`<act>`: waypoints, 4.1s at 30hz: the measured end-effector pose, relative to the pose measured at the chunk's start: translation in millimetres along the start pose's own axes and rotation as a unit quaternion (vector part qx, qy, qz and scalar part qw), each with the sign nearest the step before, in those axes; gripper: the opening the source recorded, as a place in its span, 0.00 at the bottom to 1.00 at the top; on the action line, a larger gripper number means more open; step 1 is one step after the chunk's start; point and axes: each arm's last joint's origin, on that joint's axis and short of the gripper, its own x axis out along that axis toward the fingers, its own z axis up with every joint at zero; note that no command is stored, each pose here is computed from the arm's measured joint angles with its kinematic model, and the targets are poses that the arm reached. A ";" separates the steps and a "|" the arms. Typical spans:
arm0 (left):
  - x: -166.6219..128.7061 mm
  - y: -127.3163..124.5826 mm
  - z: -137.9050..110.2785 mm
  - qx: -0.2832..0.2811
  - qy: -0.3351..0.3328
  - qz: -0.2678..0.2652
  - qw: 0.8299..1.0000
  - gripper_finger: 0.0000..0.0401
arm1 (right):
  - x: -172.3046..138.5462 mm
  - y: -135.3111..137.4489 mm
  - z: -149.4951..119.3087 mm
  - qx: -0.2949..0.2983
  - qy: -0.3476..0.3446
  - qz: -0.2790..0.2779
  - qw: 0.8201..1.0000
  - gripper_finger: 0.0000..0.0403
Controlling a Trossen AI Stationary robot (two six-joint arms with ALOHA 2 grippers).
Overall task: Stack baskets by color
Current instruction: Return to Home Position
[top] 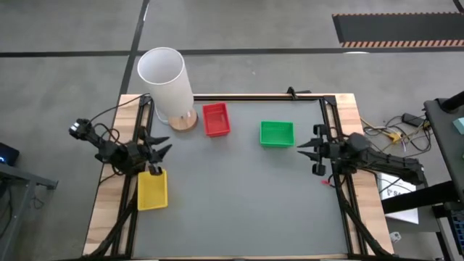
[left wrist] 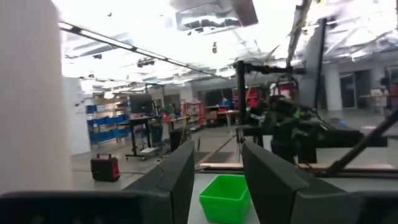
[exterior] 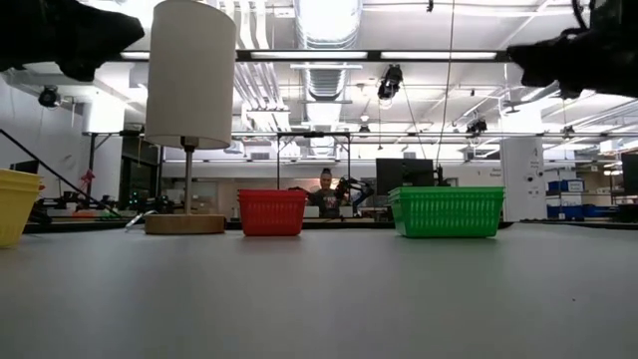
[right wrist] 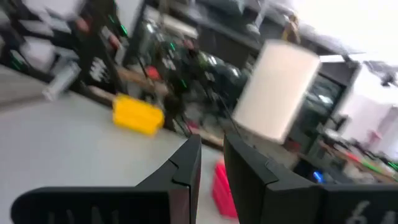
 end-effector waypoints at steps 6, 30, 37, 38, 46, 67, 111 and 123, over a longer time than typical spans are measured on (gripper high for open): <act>-1.6 5.6 0.6 -0.011 0.014 0.047 0.999 0.30 | 1.0 1.0 0.3 0.045 -0.004 0.023 0.999 0.16; 1.1 -0.4 -3.7 0.010 0.030 0.039 0.999 0.30 | 2.1 -0.1 2.1 0.068 0.002 0.025 0.997 0.16; 1.7 -1.8 -4.9 0.016 0.035 0.037 0.999 0.30 | 2.1 -0.1 2.0 0.068 0.003 0.025 0.997 0.16; 1.8 -2.0 -5.1 0.017 0.035 0.037 0.999 0.30 | 2.1 0.0 2.0 0.068 0.003 0.025 0.997 0.16; 2.5 -3.7 -6.5 0.025 0.040 0.034 0.998 0.30 | 2.1 0.0 1.9 0.068 0.003 0.025 0.997 0.16; 2.9 -4.6 -7.3 0.029 0.043 0.033 0.998 0.30 | 2.1 0.0 1.8 0.068 0.003 0.025 0.997 0.16; 2.9 -4.6 -7.3 0.029 0.043 0.033 0.998 0.30 | 2.1 0.1 1.7 0.069 0.003 0.025 0.997 0.16; 2.9 -4.6 -7.3 0.029 0.043 0.032 0.998 0.30 | 2.1 0.1 1.7 0.069 0.004 0.025 0.997 0.16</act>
